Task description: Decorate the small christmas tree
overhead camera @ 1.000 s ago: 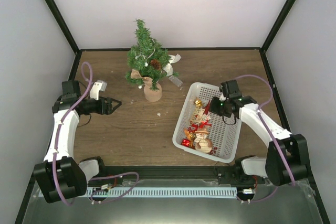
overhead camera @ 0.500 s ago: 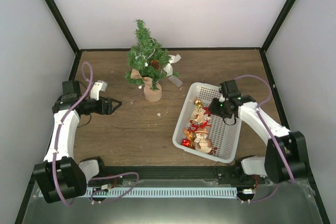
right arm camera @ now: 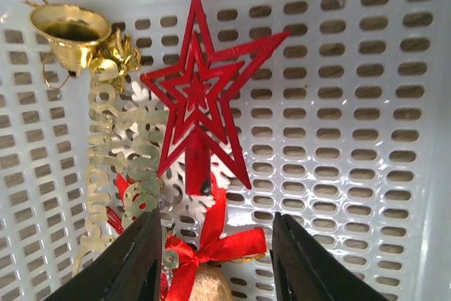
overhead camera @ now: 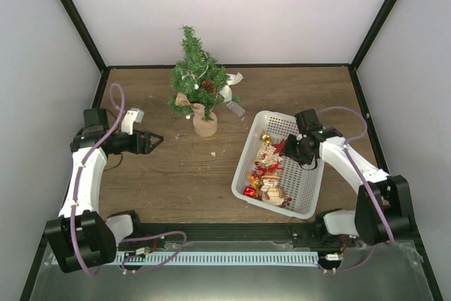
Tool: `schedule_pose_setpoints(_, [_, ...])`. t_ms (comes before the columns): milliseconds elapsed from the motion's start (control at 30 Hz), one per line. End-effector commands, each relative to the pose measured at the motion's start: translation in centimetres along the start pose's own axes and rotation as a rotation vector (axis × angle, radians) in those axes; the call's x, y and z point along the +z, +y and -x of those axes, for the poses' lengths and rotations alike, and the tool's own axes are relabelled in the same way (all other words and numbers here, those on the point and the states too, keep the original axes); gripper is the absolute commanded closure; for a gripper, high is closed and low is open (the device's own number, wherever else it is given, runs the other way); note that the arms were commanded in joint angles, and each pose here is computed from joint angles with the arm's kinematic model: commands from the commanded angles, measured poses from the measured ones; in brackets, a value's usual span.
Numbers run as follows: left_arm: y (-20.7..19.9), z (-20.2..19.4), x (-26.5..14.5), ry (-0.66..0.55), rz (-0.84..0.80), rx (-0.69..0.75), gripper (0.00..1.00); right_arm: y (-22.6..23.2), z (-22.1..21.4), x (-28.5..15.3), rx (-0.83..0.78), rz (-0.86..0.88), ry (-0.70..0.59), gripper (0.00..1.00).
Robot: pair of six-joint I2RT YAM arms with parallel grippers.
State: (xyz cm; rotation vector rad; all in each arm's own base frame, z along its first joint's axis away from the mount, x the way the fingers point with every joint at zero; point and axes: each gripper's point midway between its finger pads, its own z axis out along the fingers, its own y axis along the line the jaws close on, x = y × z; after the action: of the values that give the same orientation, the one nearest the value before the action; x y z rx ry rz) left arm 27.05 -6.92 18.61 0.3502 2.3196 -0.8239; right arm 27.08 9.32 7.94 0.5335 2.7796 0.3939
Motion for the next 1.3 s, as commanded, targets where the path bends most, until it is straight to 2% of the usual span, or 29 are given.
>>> schedule_pose_setpoints(0, [-0.7, 0.8, -0.4, -0.026, -0.015, 0.040, 0.21, 0.5, -1.2, 0.1, 0.092, 0.055, 0.032, 0.60])
schedule_pose_setpoints(233, [-0.8, 0.8, -0.5, -0.028, -0.011, 0.041, 0.21, -0.5, -0.6, -0.2, 0.165, 0.034, 0.000, 0.59])
schedule_pose_setpoints(533, [-0.6, 0.8, -0.3, -0.023, -0.014, 0.034, 0.21, 4.2, -2.2, -0.3, 0.067, 0.306, 0.110, 0.59])
schedule_pose_setpoints(900, [-0.6, 0.8, -0.3, -0.021, -0.011, 0.030, 0.21, 4.7, -3.5, 1.3, 0.045, 0.319, 0.178, 0.60])
schedule_pose_setpoints(1267, [-0.5, 0.8, -0.3, -0.022, -0.008, 0.031, 0.22, 4.2, -3.7, 3.0, 0.045, 0.290, 0.187, 0.61])
